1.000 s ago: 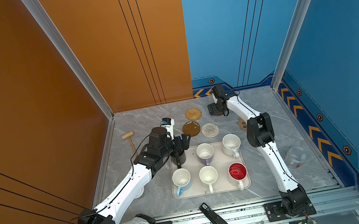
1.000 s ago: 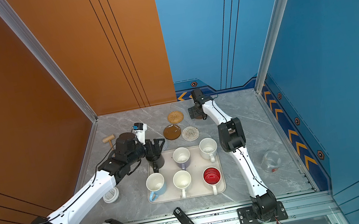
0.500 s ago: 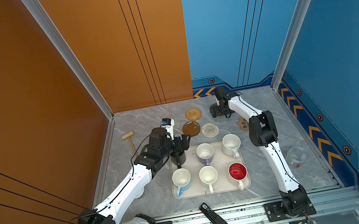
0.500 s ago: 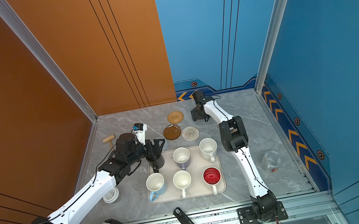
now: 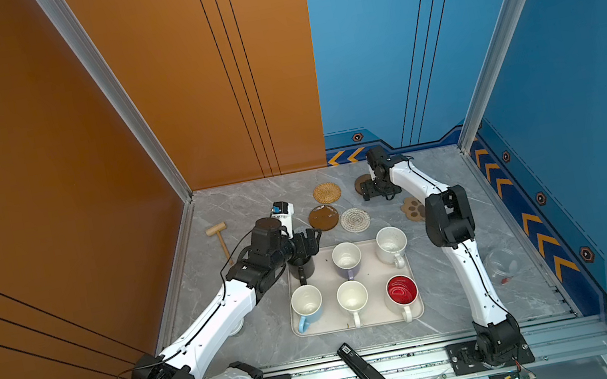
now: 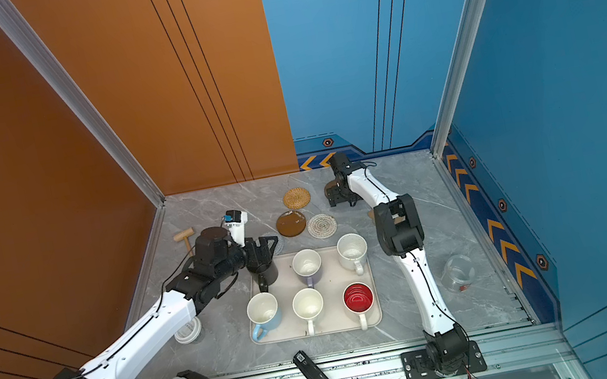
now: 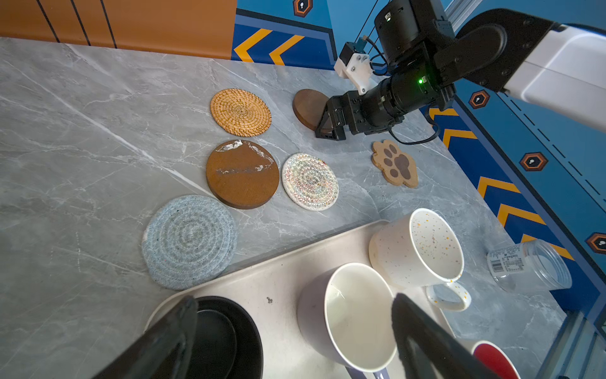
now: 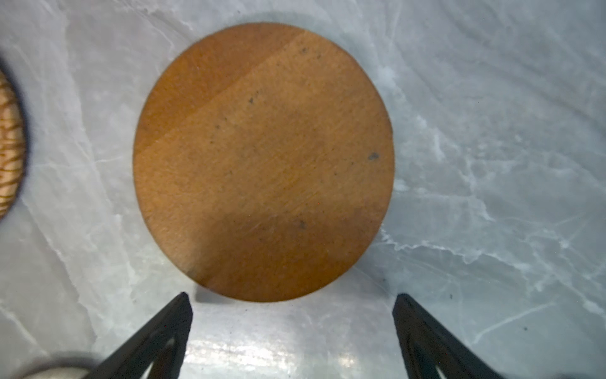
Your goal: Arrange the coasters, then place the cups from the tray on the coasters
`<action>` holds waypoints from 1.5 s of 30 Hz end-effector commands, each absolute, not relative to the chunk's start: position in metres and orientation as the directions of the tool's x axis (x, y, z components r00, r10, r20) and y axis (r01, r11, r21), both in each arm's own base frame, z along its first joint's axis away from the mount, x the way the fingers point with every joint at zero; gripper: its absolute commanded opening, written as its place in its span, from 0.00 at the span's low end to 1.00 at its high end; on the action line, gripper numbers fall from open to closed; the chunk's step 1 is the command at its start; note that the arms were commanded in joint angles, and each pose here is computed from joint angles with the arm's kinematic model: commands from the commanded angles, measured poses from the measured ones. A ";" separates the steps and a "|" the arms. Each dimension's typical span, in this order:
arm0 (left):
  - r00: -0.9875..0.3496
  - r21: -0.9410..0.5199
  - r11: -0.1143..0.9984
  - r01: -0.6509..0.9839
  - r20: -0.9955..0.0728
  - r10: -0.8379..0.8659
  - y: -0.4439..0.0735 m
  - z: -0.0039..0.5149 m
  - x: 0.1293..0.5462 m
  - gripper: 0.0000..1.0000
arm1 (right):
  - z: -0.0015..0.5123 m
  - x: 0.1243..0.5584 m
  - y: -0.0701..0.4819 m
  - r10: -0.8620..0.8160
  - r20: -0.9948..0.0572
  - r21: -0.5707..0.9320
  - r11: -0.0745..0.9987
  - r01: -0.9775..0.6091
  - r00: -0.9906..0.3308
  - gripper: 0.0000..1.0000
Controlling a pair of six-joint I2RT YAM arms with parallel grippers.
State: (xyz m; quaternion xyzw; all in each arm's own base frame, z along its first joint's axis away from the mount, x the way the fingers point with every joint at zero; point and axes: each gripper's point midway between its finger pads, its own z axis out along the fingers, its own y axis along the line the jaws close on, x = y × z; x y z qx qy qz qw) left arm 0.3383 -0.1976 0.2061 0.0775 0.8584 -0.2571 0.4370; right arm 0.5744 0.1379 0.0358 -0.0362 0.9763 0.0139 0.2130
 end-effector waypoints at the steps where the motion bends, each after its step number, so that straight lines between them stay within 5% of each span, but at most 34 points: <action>1: -0.600 -0.386 0.853 0.352 -0.792 -0.110 -0.195 0.208 0.338 0.93 | 0.092 0.598 0.154 -0.020 -0.545 0.096 0.992 -0.086 -0.839 0.95; 20: -0.641 -0.390 0.864 0.318 -0.760 -0.107 -0.198 0.191 0.352 0.93 | 0.077 0.675 0.176 0.116 -0.706 0.268 0.957 -0.113 -0.698 1.00; 45: -0.662 -0.416 0.847 0.330 -0.742 -0.106 -0.210 0.187 0.362 0.91 | 0.053 0.693 0.175 0.145 -0.724 0.320 0.937 -0.141 -0.675 1.00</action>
